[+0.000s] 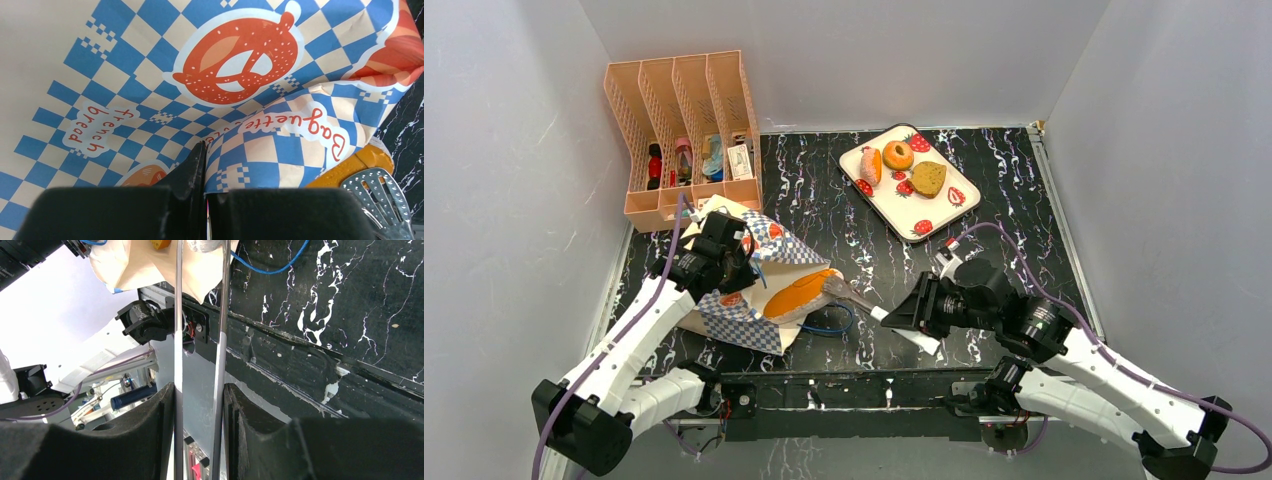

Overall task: Take the fake bread out of the paper bag
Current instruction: Pick up the fake bread from the paper bag.

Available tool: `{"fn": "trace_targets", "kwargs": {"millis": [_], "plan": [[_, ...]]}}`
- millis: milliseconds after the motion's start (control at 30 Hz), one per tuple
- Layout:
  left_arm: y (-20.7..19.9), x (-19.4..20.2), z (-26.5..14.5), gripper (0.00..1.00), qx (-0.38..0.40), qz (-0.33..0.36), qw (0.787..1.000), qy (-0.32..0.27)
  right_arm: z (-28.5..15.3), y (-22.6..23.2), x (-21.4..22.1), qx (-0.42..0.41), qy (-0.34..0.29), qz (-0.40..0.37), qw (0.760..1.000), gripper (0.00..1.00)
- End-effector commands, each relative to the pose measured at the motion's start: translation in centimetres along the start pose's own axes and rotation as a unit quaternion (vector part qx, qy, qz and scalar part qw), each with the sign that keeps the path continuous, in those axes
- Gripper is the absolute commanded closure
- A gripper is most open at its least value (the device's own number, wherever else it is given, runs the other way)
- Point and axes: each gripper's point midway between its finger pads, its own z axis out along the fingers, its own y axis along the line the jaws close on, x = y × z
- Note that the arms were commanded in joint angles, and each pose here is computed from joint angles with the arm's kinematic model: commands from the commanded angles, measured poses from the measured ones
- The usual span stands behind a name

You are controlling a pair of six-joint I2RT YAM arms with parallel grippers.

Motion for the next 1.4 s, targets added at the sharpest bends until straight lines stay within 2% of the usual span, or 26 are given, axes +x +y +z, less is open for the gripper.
{"fn": "trace_targets", "kwargs": {"millis": [0,1000,1200,1367], "plan": [[0.4,-0.4,-0.6,1.0,-0.016,0.003,1.0,-0.005,-2.5,5.0,-2.0,-0.076,-0.048,-0.009,0.996,1.0],[0.3,-1.7,1.7,1.0,-0.092,-0.017,0.995,0.02,-8.8,5.6,-3.1,-0.064,-0.114,-0.004,0.991,1.0],[0.2,-1.6,2.2,1.0,-0.098,-0.018,0.995,0.026,-10.6,5.3,-3.5,-0.055,-0.138,0.006,0.989,1.0],[0.3,-0.8,3.2,1.0,-0.098,-0.015,0.994,0.037,-13.4,4.9,-4.3,-0.054,-0.183,0.029,0.981,1.0]]}}
